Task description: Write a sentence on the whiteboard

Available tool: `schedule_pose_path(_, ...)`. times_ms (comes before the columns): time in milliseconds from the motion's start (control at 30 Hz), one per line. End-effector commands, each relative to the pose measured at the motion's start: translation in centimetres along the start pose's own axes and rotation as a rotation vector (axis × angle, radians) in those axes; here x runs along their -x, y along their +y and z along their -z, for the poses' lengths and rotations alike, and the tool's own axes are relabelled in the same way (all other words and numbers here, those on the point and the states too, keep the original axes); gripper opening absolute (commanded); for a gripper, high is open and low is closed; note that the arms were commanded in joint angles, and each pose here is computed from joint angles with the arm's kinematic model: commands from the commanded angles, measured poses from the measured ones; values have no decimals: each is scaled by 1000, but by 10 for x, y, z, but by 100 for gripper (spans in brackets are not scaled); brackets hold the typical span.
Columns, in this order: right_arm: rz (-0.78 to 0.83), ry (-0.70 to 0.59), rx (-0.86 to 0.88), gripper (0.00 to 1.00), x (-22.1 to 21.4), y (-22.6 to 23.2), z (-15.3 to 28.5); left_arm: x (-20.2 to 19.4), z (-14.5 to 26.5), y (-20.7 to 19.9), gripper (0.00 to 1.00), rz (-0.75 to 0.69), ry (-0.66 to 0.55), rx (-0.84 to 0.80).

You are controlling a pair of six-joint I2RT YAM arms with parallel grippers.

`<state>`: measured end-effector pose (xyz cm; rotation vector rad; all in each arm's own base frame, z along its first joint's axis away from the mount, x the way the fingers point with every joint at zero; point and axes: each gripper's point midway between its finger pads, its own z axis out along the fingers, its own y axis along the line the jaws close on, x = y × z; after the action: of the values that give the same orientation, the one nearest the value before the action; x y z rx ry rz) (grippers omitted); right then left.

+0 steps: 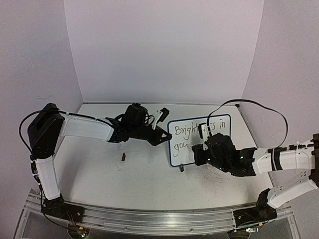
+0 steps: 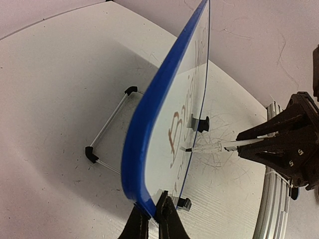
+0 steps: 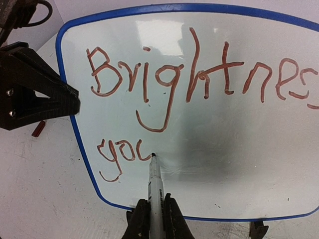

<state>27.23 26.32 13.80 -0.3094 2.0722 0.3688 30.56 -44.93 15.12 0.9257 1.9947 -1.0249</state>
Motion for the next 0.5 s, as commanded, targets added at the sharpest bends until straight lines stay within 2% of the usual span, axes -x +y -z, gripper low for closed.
schedule_pose_path(0,-40,-104,-14,0,38,2,6,-33,4,33,0,-17,116,152)
schedule_pose_path(467,-41,-87,-8,0,31,1,4,-33,4,33,0,-19,116,153)
